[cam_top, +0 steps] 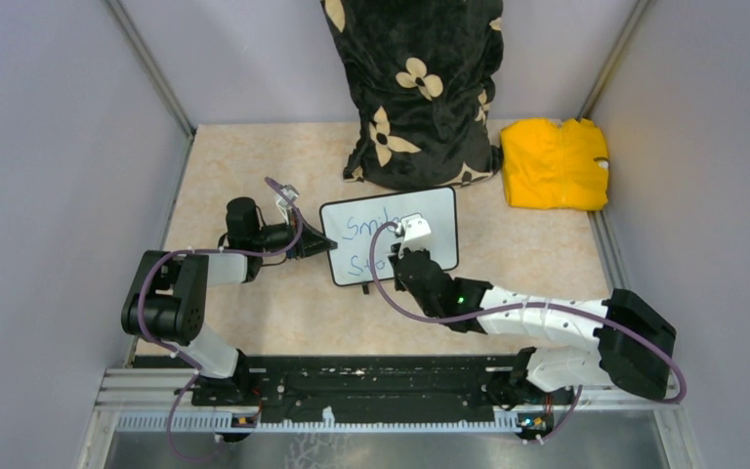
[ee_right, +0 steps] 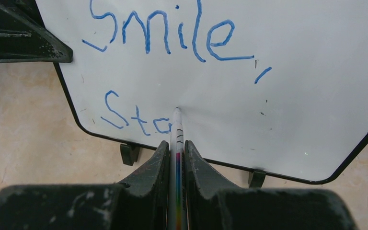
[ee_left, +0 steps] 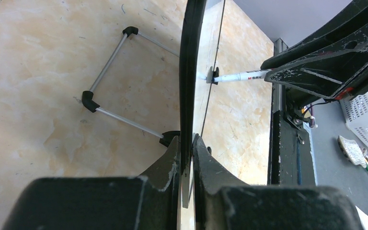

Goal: Write a sentence on the whiteboard

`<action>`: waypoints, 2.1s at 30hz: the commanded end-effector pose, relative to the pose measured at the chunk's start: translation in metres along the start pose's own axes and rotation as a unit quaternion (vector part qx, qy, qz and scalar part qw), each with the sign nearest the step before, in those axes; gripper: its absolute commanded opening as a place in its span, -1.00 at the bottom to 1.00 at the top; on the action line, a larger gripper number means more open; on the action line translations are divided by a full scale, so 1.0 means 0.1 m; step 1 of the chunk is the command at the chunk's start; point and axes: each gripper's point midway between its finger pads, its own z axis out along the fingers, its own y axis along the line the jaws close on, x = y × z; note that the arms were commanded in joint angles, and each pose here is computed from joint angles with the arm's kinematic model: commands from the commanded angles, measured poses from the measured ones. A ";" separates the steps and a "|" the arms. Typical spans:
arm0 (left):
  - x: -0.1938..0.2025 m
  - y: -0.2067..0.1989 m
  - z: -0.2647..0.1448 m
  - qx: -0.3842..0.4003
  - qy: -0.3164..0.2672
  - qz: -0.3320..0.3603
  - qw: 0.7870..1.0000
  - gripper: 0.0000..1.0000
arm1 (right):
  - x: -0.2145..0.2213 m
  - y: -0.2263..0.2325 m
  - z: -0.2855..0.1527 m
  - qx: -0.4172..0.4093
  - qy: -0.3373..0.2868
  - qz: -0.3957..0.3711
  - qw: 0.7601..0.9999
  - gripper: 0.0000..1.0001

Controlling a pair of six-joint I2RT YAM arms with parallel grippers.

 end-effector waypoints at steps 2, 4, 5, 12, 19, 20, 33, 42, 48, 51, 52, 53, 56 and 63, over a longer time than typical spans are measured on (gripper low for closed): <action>0.04 0.07 0.04 -0.016 0.007 0.008 1.000 -1.00 | 0.00 -0.06 0.02 0.010 -0.009 0.019 1.000 -1.00; 0.05 0.07 0.04 -0.016 0.008 0.007 1.000 -1.00 | 0.04 -0.07 0.02 0.011 -0.004 0.018 1.000 -1.00; 0.04 0.07 0.04 -0.017 0.007 0.007 1.000 -1.00 | 0.06 -0.08 0.02 0.012 -0.001 0.018 1.000 -1.00; 0.05 0.06 0.04 -0.016 0.008 0.008 1.000 -1.00 | 0.16 -0.11 0.00 0.013 0.010 0.019 1.000 -1.00; 0.04 0.06 0.04 -0.015 0.008 0.009 1.000 -1.00 | 0.09 -0.11 -0.05 0.009 0.003 0.027 1.000 -1.00; 0.04 0.06 0.04 -0.016 0.008 0.009 1.000 -1.00 | 0.04 -0.11 -0.07 0.006 -0.003 0.031 0.999 -1.00; 0.04 0.06 0.04 -0.016 0.008 0.010 1.000 -1.00 | -0.25 -0.14 -0.08 0.015 -0.036 0.036 0.999 -1.00; 0.05 0.06 0.04 -0.016 0.009 0.009 1.000 -1.00 | -0.21 -0.13 -0.01 0.018 -0.033 0.033 0.999 -1.00; 0.04 0.06 0.04 -0.016 0.008 0.010 1.000 -1.00 | -0.08 -0.12 0.01 0.014 -0.016 0.028 0.999 -1.00; 0.04 0.06 0.04 -0.016 0.008 0.010 1.000 -1.00 | 0.00 -0.12 0.01 0.009 -0.005 0.027 1.000 -1.00; 0.04 0.06 0.04 -0.016 0.008 0.010 1.000 -1.00 | 0.04 -0.12 0.01 0.008 0.000 0.025 1.000 -1.00; 0.04 0.06 0.04 -0.016 0.008 0.010 1.000 -1.00 | 0.07 -0.12 0.01 0.006 0.005 0.025 1.000 -1.00; 0.05 0.06 0.04 -0.016 0.009 0.009 1.000 -1.00 | 0.18 -0.13 0.00 0.007 0.020 0.021 1.000 -1.00; 0.05 0.06 0.04 -0.015 0.009 0.009 1.000 -1.00 | 0.35 -0.11 -0.01 -0.008 0.043 0.018 0.999 -1.00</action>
